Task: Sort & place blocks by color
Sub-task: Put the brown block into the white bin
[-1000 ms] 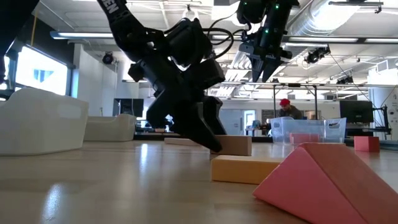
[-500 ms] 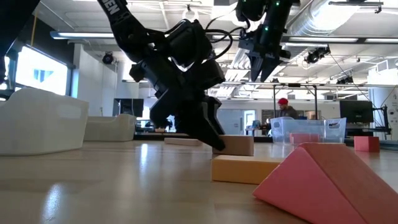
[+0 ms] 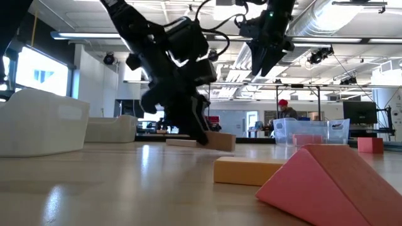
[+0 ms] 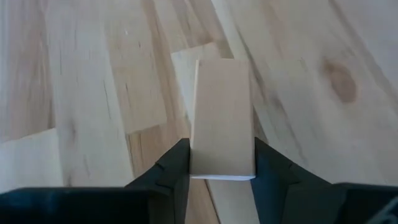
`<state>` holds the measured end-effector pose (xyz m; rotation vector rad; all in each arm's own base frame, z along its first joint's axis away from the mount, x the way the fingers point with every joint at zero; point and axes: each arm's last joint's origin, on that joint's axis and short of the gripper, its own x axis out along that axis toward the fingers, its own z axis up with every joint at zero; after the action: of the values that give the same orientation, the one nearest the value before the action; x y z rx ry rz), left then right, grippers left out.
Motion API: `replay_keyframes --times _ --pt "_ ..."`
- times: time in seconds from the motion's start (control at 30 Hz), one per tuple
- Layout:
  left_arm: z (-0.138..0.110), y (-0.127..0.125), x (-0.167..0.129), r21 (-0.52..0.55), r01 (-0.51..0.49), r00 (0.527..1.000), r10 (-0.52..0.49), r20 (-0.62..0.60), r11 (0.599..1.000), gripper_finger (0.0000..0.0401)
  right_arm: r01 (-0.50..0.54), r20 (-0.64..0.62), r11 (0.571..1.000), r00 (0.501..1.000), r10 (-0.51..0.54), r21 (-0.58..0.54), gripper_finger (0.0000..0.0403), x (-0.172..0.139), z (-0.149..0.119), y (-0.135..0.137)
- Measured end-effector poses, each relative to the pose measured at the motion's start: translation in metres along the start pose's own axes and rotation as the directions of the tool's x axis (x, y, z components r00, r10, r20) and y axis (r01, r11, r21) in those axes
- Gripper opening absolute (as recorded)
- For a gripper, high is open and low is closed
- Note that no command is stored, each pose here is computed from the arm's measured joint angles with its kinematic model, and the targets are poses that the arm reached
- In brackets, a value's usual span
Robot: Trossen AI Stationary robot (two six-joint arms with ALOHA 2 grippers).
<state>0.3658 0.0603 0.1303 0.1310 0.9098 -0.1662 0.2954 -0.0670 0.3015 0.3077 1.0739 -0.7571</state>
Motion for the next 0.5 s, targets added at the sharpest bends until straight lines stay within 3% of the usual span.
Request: replay_keyframes --times 0.27,0.5 --pt "0.005 -0.013 -0.035 0.005 0.027 0.996 -0.027 -0.081 1.0 0.0103 -0.014 0.017 0.999 1.0 0.014 -0.032 0.0195 -0.007 -0.008 0.015" --pt "0.01 -0.039 -0.069 0.049 -0.024 0.985 0.032 -0.169 0.998 0.0106 -0.045 0.026 0.998 0.999 0.046 -0.05 0.0195 -0.013 -0.015 0.029"
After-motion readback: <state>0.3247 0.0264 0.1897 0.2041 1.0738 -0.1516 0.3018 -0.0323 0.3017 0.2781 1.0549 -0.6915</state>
